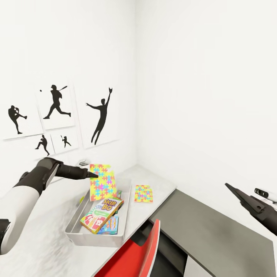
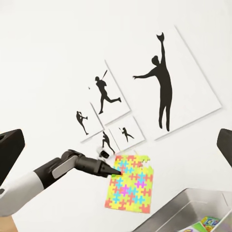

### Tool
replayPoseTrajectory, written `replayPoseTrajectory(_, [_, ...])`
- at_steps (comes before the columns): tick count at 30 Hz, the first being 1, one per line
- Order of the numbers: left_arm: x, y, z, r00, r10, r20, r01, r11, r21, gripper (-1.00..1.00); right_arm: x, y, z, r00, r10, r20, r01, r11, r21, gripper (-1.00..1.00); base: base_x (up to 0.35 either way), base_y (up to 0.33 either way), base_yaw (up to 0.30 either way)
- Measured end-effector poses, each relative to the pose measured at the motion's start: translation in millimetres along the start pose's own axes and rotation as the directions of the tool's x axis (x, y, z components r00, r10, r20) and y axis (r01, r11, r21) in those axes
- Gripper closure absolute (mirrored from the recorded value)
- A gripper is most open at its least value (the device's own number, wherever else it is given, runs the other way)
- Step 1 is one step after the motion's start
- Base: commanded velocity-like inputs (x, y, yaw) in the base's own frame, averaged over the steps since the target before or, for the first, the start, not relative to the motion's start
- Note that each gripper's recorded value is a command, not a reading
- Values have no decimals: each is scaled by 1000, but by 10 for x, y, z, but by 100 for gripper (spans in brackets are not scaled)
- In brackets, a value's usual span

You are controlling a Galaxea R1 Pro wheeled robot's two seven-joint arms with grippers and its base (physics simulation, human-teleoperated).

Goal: Put all the toys in the child's room - the three board games (two on the bed and one on the table), the two jigsaw puzzles on the table, and the tennis ball on the table - inside the toy box on the table in the child's room.

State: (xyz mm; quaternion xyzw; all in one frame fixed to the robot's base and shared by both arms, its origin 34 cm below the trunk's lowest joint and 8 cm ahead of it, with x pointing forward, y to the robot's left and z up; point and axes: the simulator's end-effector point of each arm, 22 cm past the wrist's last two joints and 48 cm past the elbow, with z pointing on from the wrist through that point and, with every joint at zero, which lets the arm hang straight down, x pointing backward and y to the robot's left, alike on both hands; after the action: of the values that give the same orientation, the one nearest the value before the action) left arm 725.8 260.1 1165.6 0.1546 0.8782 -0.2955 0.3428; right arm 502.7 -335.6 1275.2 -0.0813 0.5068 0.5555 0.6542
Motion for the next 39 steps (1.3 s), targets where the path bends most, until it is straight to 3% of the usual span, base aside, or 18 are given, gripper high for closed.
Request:
replayPoseTrajectory(9, [89, 60, 107, 999, 8, -37, -9, 1000, -26, 100, 5, -29, -7, 1000, 7, -19, -7, 1000, 8, -100, 0, 0, 0])
replayPoseTrajectory(19, [137, 85, 288, 998, 6, -56, -8, 999, -51, 100, 22, 199, 123, 989, 116, -93, -118, 993, -12, -100, 0, 0, 29])
replayPoseTrajectory(39, [243, 153, 464, 997, -11, -82, 7, 999, -46, 100, 113, 87, 132, 983, 144, -111, -143, 990, 10, -100, 0, 0, 62])
